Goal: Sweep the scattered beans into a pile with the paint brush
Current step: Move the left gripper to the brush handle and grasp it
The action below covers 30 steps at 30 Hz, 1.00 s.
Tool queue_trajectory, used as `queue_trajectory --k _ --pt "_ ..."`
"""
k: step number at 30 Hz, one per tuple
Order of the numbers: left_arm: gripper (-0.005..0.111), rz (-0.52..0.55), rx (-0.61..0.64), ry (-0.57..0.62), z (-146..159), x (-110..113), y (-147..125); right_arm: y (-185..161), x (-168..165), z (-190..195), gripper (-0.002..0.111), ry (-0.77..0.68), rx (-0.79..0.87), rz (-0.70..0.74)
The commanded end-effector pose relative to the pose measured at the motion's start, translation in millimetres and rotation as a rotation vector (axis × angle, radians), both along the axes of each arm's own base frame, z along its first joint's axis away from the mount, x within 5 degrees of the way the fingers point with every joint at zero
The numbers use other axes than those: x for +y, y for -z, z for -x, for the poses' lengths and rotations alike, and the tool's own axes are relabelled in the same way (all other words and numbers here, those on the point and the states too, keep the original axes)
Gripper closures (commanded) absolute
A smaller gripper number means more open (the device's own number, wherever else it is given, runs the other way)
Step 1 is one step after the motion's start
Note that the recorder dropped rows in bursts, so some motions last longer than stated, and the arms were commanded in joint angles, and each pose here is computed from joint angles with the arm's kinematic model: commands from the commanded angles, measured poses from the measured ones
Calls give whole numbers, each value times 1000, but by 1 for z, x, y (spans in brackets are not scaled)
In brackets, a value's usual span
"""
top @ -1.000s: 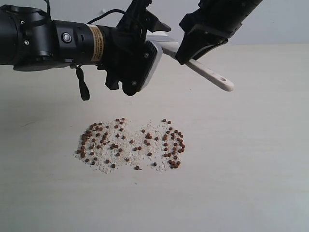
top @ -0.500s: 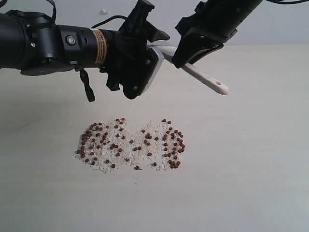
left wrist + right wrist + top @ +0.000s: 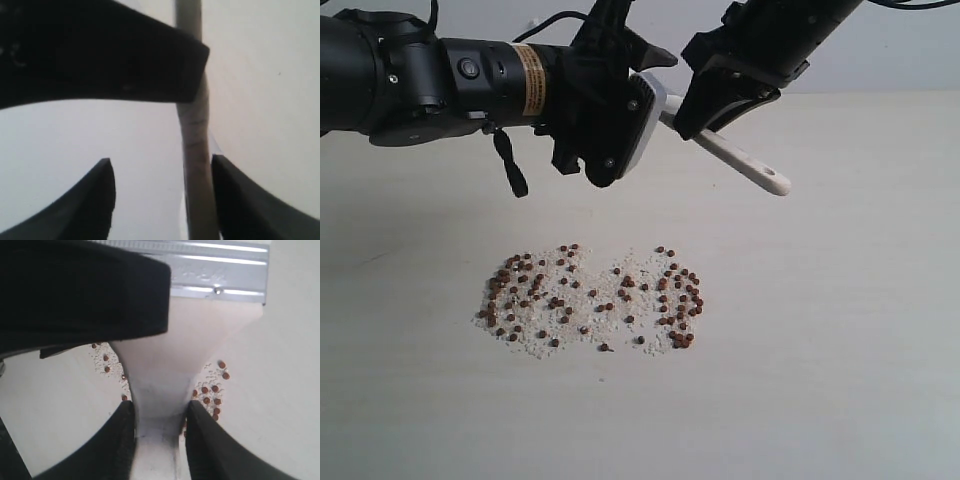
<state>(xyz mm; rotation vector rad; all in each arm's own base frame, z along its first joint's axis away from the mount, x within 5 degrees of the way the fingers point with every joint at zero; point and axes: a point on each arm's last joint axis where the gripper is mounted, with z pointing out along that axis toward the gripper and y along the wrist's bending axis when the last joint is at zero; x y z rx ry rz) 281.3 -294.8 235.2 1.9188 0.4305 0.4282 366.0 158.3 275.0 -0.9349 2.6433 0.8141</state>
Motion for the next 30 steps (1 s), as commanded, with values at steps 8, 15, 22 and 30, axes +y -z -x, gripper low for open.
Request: queue_trajectory --k 8,15,22,30 --pt "104 16 32 -17 2 -3 -1 -6 0 -1 108 3 -20 -23" --pt "107 -14 53 -40 7 -8 3 -6 0 -1 101 3 -20 -23" --pt "107 -10 99 -95 7 -7 4 -36 0 0 44 2 -110 -49" --pt "107 143 274 -230 2 -5 2 -95 -13 23 39 2 -285 -62"
